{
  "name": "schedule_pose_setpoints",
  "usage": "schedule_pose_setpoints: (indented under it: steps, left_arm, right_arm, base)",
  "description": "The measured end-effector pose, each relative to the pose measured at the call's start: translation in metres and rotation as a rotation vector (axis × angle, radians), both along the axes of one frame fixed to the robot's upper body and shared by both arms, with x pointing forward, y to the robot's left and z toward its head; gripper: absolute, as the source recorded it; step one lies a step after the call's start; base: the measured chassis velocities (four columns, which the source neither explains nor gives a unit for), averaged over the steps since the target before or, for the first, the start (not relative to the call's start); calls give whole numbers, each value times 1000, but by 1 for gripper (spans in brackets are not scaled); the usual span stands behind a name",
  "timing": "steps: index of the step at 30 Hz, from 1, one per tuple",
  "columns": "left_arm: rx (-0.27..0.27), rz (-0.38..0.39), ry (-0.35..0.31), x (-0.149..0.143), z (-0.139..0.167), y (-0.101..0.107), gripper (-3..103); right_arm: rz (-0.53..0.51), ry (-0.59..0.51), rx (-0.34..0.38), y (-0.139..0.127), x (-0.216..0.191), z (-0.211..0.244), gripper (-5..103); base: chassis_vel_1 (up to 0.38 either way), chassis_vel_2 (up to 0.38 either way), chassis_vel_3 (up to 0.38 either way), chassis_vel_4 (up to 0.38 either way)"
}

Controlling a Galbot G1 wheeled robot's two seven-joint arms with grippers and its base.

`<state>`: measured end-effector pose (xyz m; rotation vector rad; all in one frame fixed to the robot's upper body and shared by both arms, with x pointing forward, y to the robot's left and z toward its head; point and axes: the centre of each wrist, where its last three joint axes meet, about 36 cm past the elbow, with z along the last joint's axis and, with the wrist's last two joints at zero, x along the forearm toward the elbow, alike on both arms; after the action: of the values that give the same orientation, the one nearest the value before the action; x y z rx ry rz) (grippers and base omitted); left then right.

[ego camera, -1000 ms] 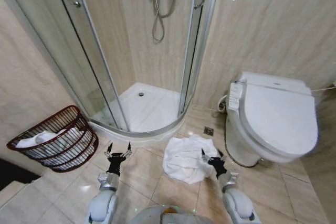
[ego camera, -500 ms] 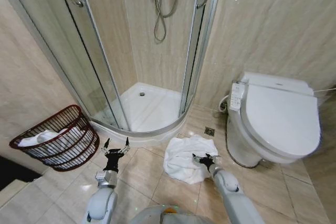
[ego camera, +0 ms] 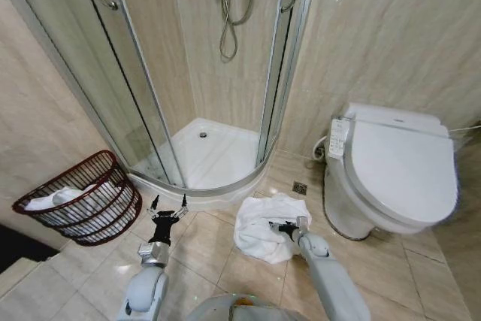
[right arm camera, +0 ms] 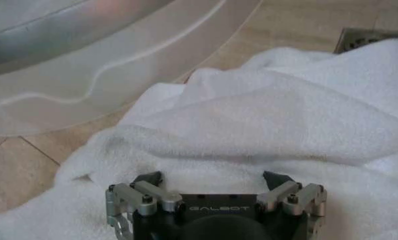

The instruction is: Discard the used towel into the hamper.

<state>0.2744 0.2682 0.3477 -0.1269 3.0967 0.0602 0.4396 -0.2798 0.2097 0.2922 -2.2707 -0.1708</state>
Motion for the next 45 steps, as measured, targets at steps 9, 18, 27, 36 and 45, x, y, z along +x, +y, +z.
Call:
schedule_pose_setpoints:
  steps: [9, 18, 27, 36, 45]
  left_arm:
    - [1, -17, -16, 5, 3, -3, 100]
    - [4, -28, -13, 10, 5, -4, 100]
    - [3, -44, -10, 11, 5, -7, 100]
    - [10, -49, -11, 8, 6, -10, 100]
    - [-3, -59, -29, 11, 10, -20, 100]
  right_arm:
    - [-8, 16, 18, -1, 0, -17, 95]
    - [-30, 10, 25, -5, 0, -24, 68]
    - [-43, 2, 27, -9, -4, -28, 45]
    - [-66, -64, 17, -10, -12, -26, 22]
    - [-93, -309, -50, 7, -39, 26, 12]
  base:
    - [0, 0, 0, 0]
    - [0, 0, 0, 0]
    - [0, 0, 0, 0]
    - [0, 0, 0, 0]
    - [0, 0, 0, 0]
